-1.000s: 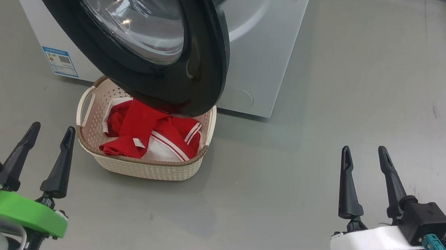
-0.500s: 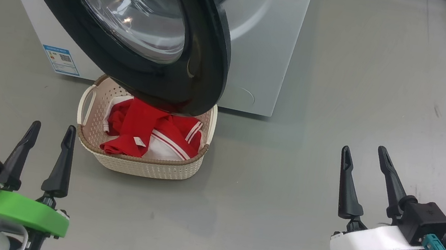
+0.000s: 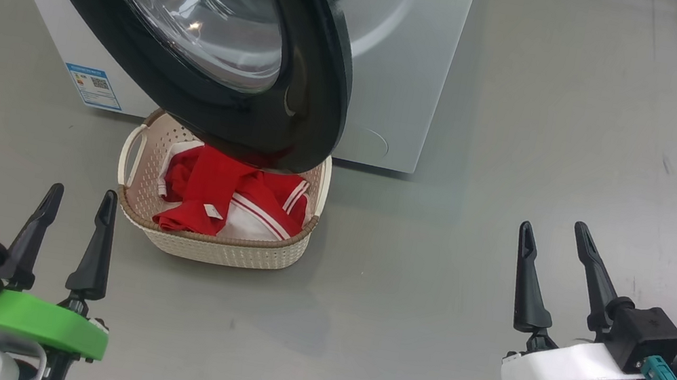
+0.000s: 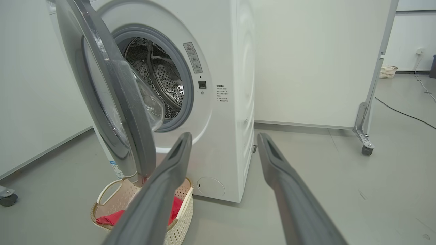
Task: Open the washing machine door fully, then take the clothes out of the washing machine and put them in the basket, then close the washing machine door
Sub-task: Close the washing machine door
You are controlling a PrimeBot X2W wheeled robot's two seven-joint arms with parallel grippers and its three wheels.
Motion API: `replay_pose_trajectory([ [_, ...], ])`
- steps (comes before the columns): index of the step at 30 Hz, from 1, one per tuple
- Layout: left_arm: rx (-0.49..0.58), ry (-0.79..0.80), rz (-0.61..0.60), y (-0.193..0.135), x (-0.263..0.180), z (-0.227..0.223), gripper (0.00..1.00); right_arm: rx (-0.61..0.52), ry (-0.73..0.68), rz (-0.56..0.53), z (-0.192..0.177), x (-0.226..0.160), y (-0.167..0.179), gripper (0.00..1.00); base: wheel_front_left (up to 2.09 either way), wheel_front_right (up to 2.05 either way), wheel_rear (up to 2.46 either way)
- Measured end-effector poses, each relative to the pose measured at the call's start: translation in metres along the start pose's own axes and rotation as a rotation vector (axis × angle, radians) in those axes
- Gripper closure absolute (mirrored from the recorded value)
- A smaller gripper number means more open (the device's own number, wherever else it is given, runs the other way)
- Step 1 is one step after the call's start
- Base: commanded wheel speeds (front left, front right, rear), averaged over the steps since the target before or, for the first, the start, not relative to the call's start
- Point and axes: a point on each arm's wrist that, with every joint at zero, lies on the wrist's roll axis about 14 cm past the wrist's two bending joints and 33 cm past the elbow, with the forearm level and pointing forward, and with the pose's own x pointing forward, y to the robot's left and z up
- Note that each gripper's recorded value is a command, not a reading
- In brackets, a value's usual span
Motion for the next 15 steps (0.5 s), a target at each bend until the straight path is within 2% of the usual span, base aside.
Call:
replay_pose_trajectory([
  [5, -0.002, 0.005, 0.003, 0.001, 0.001, -0.002, 0.0, 0.003, 0.004, 0.0, -0.002, 0.002, 0.0, 0.0, 0.0, 0.0, 0.0],
  [6, -0.002, 0.007, 0.005, 0.001, 0.001, -0.003, 0.0, 0.004, 0.008, 0.0, -0.004, 0.002, 0.0, 0.82, 0.0, 0.0, 0.0],
  [7, -0.004, 0.01, 0.006, 0.002, 0.002, -0.004, 0.0, 0.005, 0.013, 0.002, -0.006, 0.003, 0.0, 1.0, 0.0, 0.0, 0.0],
  [13, -0.014, 0.029, 0.014, 0.002, 0.003, -0.013, 0.0, 0.004, 0.019, 0.036, -0.011, 0.01, 0.007, 1.0, 0.0, 0.0, 0.0],
  [15, -0.019, 0.036, 0.018, 0.002, 0.002, -0.016, 0.0, -0.019, 0.021, 0.088, -0.012, 0.015, 0.019, 1.0, 0.0, 0.0, 0.0],
])
